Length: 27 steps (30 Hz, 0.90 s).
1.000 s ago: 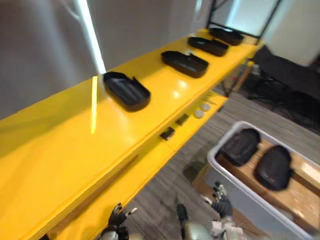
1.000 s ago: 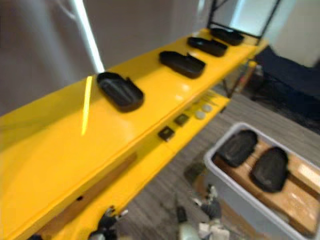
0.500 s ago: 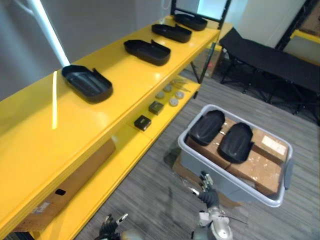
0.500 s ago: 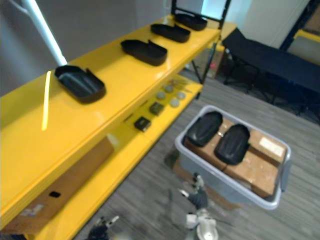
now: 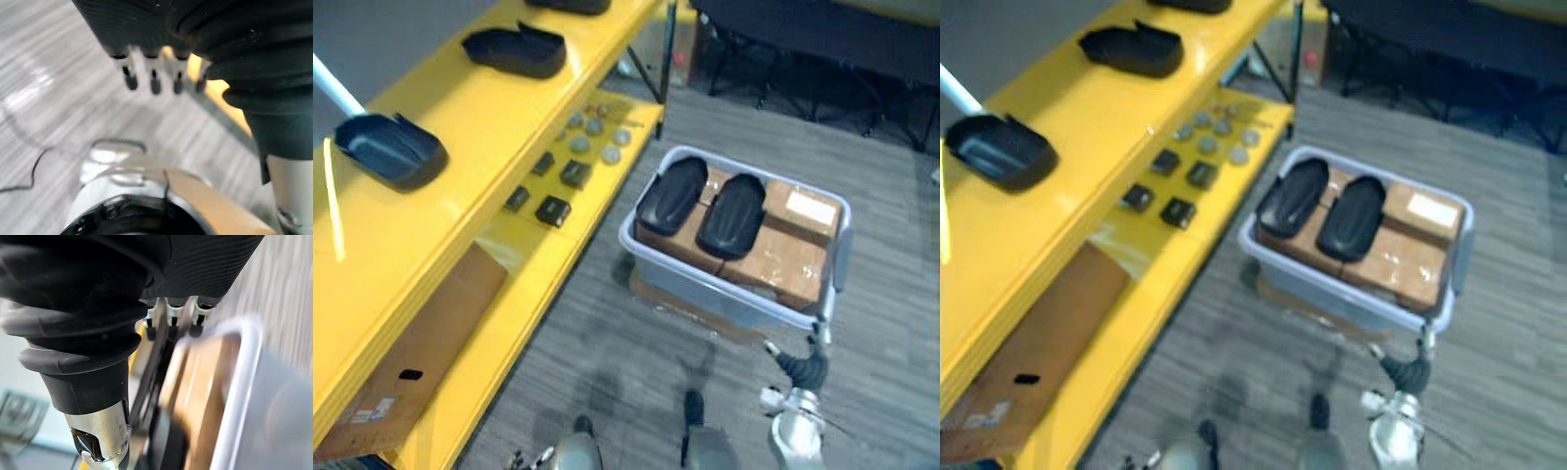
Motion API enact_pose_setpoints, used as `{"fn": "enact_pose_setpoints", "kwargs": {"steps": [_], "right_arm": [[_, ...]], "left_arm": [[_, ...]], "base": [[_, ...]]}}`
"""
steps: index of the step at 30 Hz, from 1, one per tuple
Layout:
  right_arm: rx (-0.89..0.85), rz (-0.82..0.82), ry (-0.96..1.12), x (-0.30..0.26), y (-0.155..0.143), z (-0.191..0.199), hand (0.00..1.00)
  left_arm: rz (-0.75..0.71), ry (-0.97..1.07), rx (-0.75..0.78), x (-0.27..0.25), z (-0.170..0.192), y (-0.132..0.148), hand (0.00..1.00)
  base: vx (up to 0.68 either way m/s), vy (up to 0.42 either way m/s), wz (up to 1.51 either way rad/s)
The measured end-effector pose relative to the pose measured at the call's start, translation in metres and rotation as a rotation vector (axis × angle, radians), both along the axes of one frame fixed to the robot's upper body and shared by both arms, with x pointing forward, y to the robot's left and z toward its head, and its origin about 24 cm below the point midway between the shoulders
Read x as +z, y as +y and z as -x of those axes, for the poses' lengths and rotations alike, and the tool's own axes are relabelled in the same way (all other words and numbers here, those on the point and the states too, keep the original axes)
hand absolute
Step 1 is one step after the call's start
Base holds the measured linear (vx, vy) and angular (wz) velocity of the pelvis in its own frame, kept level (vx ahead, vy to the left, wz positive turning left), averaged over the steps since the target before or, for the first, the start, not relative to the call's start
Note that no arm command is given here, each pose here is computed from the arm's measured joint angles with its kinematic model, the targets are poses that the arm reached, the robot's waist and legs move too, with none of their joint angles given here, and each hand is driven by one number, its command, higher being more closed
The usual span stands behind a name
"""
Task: Walk over and take plastic housings, then place them on the shelf
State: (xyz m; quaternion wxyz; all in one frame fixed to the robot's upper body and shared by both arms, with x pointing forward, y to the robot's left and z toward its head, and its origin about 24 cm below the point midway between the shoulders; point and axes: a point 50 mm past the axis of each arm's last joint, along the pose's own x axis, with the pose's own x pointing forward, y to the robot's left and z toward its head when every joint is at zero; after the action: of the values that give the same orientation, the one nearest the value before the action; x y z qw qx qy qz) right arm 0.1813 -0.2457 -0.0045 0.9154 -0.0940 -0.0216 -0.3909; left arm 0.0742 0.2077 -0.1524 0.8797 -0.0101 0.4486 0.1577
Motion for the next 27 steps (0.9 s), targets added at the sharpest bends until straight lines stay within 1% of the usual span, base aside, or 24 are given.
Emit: {"fn": "enact_pose_setpoints", "kwargs": {"steps": [1, 2, 4, 6, 8, 11, 14, 16, 19, 24, 27], "right_arm": [[-0.087, -0.014, -0.038, 0.005, -0.012, -0.005, 0.0], [-0.114, -0.026, -0.055, 0.007, -0.016, -0.009, 0.0], [-0.203, -0.097, -0.138, 0.018, -0.029, -0.026, 0.0], [-0.244, -0.143, -0.198, 0.028, -0.036, -0.04, 0.0], [-0.256, -0.185, -0.248, 0.039, -0.043, -0.056, 0.0], [-0.235, -0.256, -0.259, 0.051, -0.051, -0.079, 0.0], [-0.198, -0.292, -0.259, 0.062, -0.059, -0.097, 0.0], [-0.177, -0.288, -0.264, 0.074, -0.066, -0.109, 0.0], [-0.131, -0.257, -0.311, 0.116, -0.082, -0.132, 0.0], [-0.03, -0.182, -0.356, 0.171, -0.084, -0.159, 0.0], [-0.003, -0.156, -0.301, 0.187, -0.087, -0.169, 0.0]], "left_arm": [[-0.027, -0.085, -0.031, 0.009, -0.025, 0.004, 0.0], [-0.027, -0.122, -0.036, 0.013, -0.036, 0.004, 0.0], [-0.022, -0.265, -0.047, 0.032, -0.078, 0.0, 0.0], [-0.005, -0.34, -0.084, 0.042, -0.098, -0.009, 0.0], [0.013, -0.37, -0.119, 0.047, -0.108, -0.019, 0.0], [0.031, -0.375, -0.163, 0.048, -0.112, -0.029, 0.0], [0.03, -0.375, -0.173, 0.048, -0.114, -0.03, 0.0], [0.029, -0.375, -0.175, 0.049, -0.114, -0.03, 0.0], [0.027, -0.366, -0.178, 0.047, -0.114, -0.03, 0.0], [0.029, -0.381, -0.182, 0.049, -0.117, -0.031, 0.0], [0.048, -0.39, -0.156, 0.049, -0.117, -0.031, 0.0]], "base": [[0.0, 0.049, -0.15], [0.0, 0.027, -0.15], [-0.02, -0.016, -0.16], [-0.06, -0.012, -0.21], [-0.09, 0.004, -0.28], [-0.13, 0.026, -0.12], [-0.14, 0.022, 0.09], [-0.15, -0.001, 0.07], [-0.12, -0.007, 0.29], [-0.04, 0.003, 0.07], [-0.02, 0.007, 0.15]]}}
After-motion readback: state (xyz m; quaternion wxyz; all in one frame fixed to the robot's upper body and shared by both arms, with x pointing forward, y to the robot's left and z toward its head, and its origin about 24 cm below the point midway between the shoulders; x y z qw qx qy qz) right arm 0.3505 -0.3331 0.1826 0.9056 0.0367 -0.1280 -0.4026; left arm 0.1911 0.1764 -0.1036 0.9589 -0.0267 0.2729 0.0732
